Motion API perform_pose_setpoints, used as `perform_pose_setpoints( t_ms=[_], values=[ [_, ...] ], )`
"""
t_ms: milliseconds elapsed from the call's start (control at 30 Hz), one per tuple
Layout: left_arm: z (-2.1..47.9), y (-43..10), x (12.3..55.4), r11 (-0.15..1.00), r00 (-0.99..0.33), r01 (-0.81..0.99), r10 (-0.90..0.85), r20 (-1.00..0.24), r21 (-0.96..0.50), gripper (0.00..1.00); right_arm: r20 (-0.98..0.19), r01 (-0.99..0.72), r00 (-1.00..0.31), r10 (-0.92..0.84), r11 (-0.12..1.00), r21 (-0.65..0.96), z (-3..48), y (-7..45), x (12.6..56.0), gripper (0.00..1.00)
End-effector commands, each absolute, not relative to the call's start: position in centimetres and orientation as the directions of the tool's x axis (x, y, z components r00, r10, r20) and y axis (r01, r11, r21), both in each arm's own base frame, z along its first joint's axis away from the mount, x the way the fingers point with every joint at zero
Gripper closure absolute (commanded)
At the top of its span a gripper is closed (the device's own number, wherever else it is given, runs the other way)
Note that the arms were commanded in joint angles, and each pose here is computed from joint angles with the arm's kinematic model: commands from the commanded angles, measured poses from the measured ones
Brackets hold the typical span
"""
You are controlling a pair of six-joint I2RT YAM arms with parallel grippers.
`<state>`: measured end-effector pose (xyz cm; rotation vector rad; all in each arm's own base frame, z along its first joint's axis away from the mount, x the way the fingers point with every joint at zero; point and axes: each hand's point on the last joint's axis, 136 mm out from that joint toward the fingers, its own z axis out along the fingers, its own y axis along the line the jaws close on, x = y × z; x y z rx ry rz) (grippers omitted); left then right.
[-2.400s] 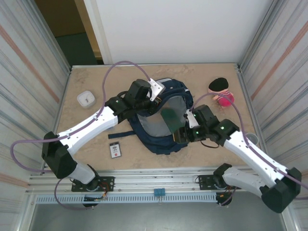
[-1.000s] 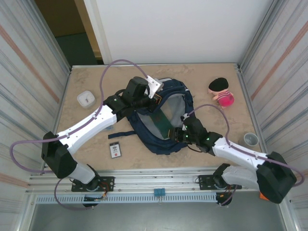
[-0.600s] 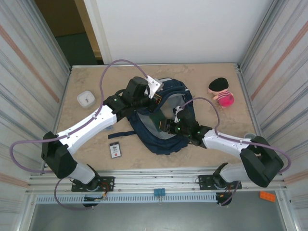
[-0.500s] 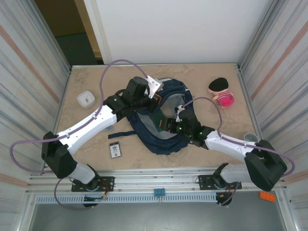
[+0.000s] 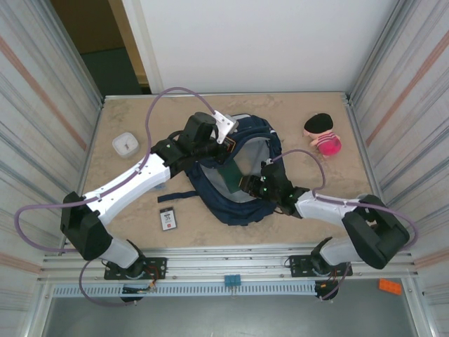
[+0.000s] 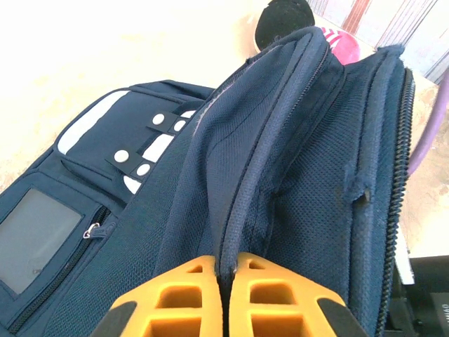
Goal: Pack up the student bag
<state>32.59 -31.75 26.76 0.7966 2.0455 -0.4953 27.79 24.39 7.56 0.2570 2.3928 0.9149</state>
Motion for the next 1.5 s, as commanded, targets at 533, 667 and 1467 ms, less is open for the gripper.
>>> perform_pose_setpoints(
  t_ms=[533, 667, 1467],
  values=[
    [32.0, -32.5, 33.4, 0.712, -0.326, 0.697, 0.214, -0.921, -0.081, 1.0, -0.513, -0.145, -0.771, 0.377, 0.681, 0.718, 9.2, 32.4, 33.7, 0.68],
    [31.5, -32.1, 33.6, 0.727, -0.334, 0.683, 0.221, -0.917, -0.074, 1.0, -0.532, -0.156, -0.756, 0.38, 0.686, 0.711, 10.2, 31.2, 32.8, 0.6],
    [19.0, -32.2, 29.9, 0.725, -0.544, 0.674, 0.358, -0.759, -0.142, 0.82, -0.722, -0.232, -0.643, 0.256, 0.833, 0.502, 19.6, 15.3, 19.9, 0.39]
  ],
)
